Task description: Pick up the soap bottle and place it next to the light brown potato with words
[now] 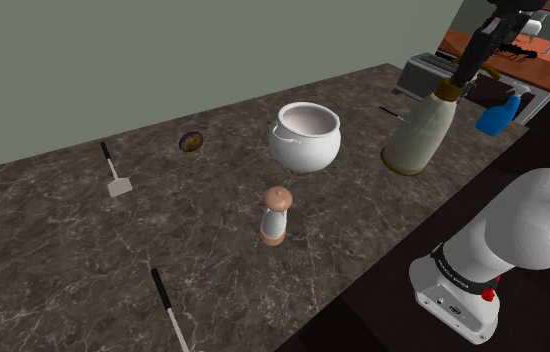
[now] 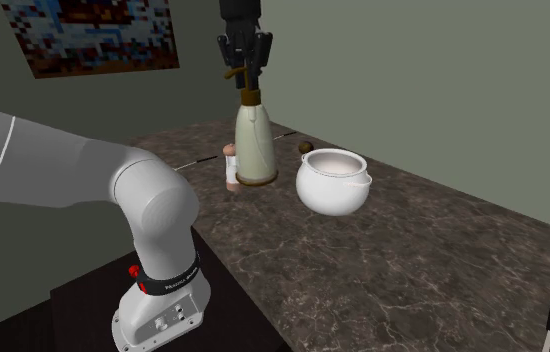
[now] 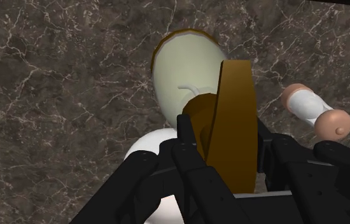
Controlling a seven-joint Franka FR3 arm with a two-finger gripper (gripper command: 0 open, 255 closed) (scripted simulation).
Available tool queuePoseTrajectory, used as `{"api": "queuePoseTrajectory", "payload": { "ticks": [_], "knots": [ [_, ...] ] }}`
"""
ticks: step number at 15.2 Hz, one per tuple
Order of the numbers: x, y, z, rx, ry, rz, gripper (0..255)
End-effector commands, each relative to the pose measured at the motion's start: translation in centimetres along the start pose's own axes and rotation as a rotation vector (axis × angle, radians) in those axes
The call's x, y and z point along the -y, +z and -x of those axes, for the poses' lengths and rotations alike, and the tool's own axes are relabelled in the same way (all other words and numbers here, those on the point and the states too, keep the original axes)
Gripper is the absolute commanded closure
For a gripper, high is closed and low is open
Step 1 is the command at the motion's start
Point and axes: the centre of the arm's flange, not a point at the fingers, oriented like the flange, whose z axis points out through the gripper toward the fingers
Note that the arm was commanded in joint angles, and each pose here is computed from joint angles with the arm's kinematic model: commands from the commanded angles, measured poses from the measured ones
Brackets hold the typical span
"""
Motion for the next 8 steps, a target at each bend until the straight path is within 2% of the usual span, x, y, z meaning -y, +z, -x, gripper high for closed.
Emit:
{"api": "queuePoseTrajectory", "payload": {
  "ticks": [1, 8],
  "knots": [
    [0.0, -1.1, -0.1, 0.000, 0.000, 0.000, 255],
    [-0.1, -4.8, -0.1, 0.000, 0.000, 0.000, 255]
  ]
}}
